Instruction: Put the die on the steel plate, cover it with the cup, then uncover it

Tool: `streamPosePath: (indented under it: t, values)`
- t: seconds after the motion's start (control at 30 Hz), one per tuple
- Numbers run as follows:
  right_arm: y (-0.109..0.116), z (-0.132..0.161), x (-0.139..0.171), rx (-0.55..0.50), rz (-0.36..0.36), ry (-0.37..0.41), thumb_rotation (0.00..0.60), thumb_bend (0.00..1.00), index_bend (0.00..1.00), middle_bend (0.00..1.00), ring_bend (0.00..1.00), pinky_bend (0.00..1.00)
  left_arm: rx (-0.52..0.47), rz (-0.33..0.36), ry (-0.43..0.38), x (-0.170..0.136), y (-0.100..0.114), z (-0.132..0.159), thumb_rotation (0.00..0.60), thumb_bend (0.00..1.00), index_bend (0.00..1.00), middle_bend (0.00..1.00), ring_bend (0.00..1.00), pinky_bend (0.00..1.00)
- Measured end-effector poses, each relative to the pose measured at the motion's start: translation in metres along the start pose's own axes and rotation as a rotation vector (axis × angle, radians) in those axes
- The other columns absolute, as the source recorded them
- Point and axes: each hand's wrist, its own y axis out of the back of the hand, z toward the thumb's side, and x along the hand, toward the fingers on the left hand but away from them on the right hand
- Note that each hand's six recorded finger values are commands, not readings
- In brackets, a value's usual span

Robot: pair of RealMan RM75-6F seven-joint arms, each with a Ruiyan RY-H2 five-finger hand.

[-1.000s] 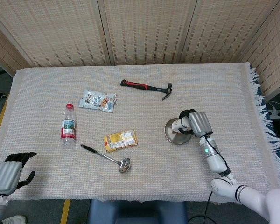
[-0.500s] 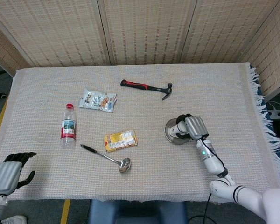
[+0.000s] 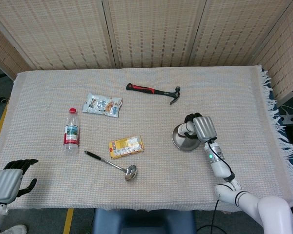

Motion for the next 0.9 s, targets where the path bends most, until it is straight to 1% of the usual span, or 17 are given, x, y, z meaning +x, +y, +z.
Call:
streamPosePath:
  t: [0.2, 0.33, 0.43, 0.5, 0.6, 0.63, 0.73, 0.9]
  values:
    - [-0.011, 0.007, 0.004, -0.107, 0.065, 0.013, 0.600, 0.09, 0.53, 0.47, 0.35, 0.68, 0.001, 0.000, 0.000, 0.000, 0.000, 0.000, 0.600, 0.34, 0.26, 0.30, 0.26, 0.27]
    - [-0.017, 0.014, 0.009, -0.237, 0.146, 0.016, 0.600, 0.09, 0.53, 0.47, 0.35, 0.68, 0.001, -0.002, 0.000, -0.001, 0.000, 0.000, 0.600, 0.33, 0.26, 0.30, 0.26, 0.27]
    - [-0.015, 0.015, 0.012, -0.288, 0.190, 0.015, 0.600, 0.09, 0.53, 0.47, 0.35, 0.68, 0.002, -0.003, 0.000, 0.000, 0.000, 0.000, 0.600, 0.34, 0.26, 0.30, 0.25, 0.27]
    - [-0.013, 0.013, 0.012, -0.273, 0.187, 0.013, 0.600, 0.09, 0.53, 0.47, 0.35, 0.68, 0.002, -0.003, 0.000, 0.000, 0.000, 0.000, 0.600, 0.34, 0.26, 0.30, 0.26, 0.27]
    - [-0.011, 0.007, 0.009, -0.193, 0.158, 0.004, 0.600, 0.09, 0.53, 0.47, 0.35, 0.68, 0.001, -0.003, 0.001, 0.000, 0.000, 0.000, 0.600, 0.34, 0.26, 0.30, 0.26, 0.27]
    - [-0.011, 0.003, 0.008, -0.152, 0.144, -0.004, 0.600, 0.09, 0.53, 0.47, 0.35, 0.68, 0.001, -0.003, 0.001, 0.000, 0.000, 0.000, 0.600, 0.34, 0.26, 0.30, 0.26, 0.27]
    - [-0.008, -0.007, 0.003, -0.072, 0.110, -0.030, 0.600, 0.09, 0.53, 0.47, 0.35, 0.68, 0.001, -0.004, 0.002, 0.000, 0.000, 0.000, 0.600, 0.34, 0.26, 0.30, 0.26, 0.27]
    - [-0.005, -0.017, -0.004, 0.009, 0.059, -0.060, 0.600, 0.09, 0.53, 0.47, 0.35, 0.68, 0.001, -0.003, 0.001, 0.000, 0.000, 0.000, 0.600, 0.34, 0.26, 0.30, 0.26, 0.27]
